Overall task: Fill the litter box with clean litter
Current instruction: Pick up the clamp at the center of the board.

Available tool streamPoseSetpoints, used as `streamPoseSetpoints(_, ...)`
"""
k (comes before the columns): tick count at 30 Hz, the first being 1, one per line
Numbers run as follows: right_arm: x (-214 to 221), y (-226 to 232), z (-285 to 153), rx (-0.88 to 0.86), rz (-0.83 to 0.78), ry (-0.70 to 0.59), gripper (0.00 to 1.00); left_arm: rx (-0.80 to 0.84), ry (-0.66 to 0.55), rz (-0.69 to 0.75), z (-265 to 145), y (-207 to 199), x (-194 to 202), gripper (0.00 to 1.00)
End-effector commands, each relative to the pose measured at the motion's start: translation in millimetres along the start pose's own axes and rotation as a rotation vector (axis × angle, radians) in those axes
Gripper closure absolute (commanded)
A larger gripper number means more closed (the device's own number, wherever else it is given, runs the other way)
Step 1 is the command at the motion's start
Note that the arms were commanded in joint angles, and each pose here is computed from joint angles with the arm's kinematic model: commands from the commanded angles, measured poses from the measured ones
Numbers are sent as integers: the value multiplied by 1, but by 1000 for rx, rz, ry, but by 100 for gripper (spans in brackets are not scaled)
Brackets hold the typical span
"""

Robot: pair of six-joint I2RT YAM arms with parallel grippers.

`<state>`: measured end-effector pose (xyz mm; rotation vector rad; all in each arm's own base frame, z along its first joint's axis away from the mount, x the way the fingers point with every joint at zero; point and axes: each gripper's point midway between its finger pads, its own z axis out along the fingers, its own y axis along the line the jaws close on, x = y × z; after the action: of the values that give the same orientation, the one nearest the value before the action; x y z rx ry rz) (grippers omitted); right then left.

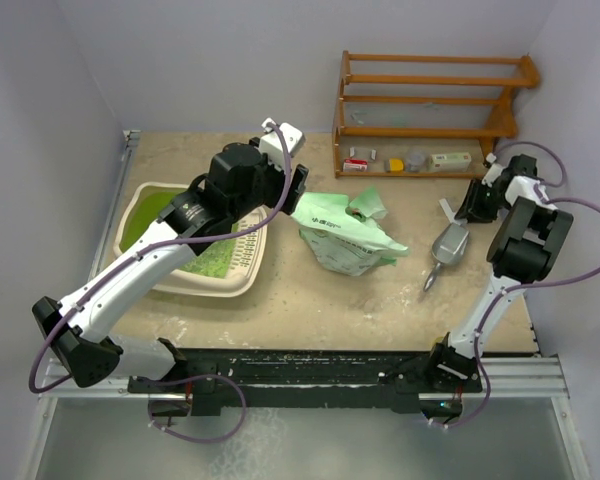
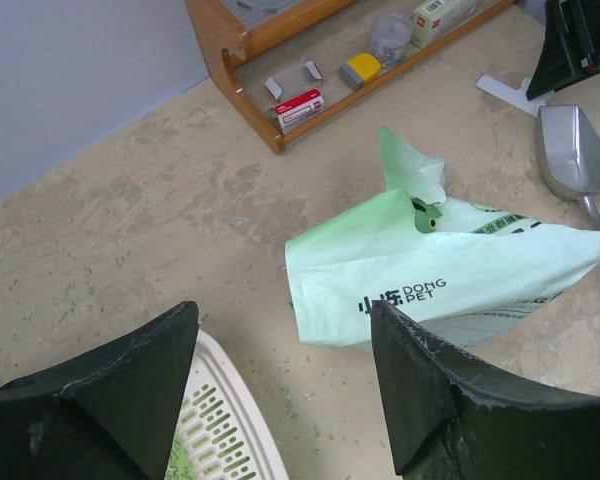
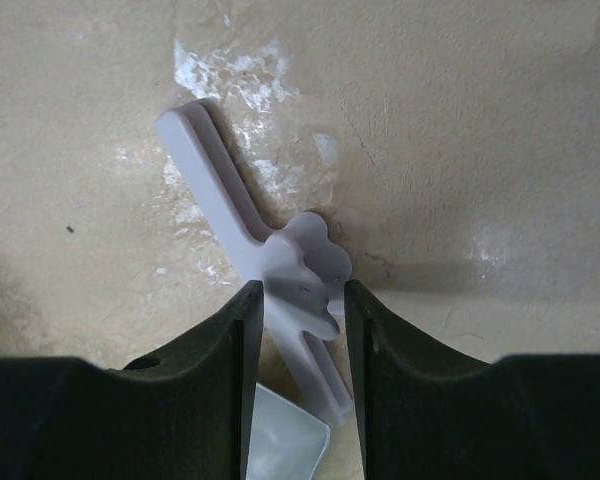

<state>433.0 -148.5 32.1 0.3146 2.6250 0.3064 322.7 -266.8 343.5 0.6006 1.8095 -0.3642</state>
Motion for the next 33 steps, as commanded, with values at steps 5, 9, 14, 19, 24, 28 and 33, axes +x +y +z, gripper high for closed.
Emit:
streamPoseSetpoints(5,-14,4,-1,-50,-34,-43,71,-21,-55,-57,-6,4,-20,33)
streamPoseSetpoints(9,-20,7,-10,-61,-42,-74,100,-13,-62,-68,-5,2,-22,34)
streamPoseSetpoints(14,-30,21,-35,-94,-67,-138,100,-5,-82,-82,-4,1,-27,31)
streamPoseSetpoints(19,-44,41,-75,-124,-113,-230,100,4,-129,-111,-3,-2,-37,26)
streamPoseSetpoints(24,-59,56,-120,-103,-183,-335,100,20,-162,-145,0,-5,-40,25)
streamPoseSetpoints(28,-65,65,-155,-66,-244,-418,100,52,-164,-154,4,-12,-39,24)
streamPoseSetpoints(33,-58,101,-217,-106,-335,-526,100,77,-185,-182,2,-16,-45,24)
